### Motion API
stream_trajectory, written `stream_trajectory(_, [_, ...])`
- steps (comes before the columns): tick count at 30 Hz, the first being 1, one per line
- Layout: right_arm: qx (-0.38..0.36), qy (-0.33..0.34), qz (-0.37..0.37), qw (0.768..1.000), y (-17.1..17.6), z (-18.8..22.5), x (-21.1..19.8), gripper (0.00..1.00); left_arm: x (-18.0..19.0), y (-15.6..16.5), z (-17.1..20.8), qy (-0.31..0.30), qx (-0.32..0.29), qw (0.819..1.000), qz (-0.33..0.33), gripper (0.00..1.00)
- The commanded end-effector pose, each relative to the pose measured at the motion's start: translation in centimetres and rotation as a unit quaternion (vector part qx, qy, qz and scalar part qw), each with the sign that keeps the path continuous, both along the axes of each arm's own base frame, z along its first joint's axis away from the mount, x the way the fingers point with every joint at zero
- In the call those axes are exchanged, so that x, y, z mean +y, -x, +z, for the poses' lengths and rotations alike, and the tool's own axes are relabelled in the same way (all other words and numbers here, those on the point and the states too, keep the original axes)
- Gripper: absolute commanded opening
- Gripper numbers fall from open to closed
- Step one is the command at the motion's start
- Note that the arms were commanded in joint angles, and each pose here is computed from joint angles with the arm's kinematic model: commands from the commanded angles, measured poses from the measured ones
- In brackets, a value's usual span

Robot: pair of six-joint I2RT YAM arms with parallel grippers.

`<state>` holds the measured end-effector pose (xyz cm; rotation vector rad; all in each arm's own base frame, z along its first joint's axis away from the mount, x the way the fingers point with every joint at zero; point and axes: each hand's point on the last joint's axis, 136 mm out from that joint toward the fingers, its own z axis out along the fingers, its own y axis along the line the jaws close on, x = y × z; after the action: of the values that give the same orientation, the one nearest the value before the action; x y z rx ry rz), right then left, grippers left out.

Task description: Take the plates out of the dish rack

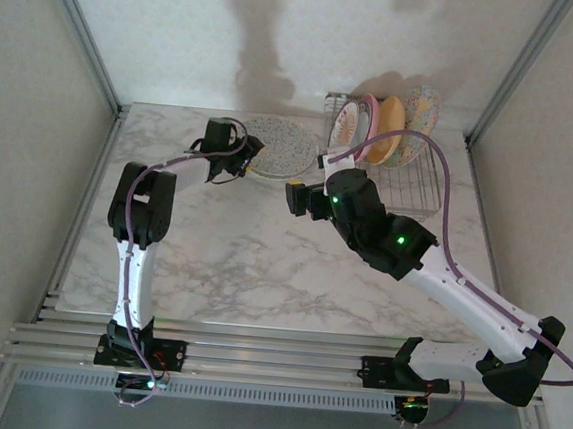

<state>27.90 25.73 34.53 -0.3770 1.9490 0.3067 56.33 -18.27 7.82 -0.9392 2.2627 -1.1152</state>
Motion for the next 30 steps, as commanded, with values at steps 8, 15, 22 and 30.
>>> stream_trajectory(8, [0.038, -0.043, -0.071, 0.996, -0.8, 0.4, -4.6, 0.99, -0.1, 0.9, -2.0, -0.053, 0.070, 0.996, -0.016, 0.65])
stream_trajectory(15, [0.044, -0.048, -0.077, 0.995, -0.7, 0.4, -5.2, 0.99, -0.3, 0.7, -2.7, -0.064, 0.089, 0.994, -0.018, 0.68])
stream_trajectory(22, [0.049, -0.044, -0.087, 0.994, -0.9, 0.2, -5.7, 0.99, -0.5, 0.8, -2.7, -0.087, 0.106, 0.990, -0.018, 0.70])
stream_trajectory(30, [0.049, -0.018, -0.181, 0.982, -2.7, 0.7, -12.2, 0.99, 1.1, 1.5, -0.2, -0.112, 0.106, 0.988, 0.018, 0.83])
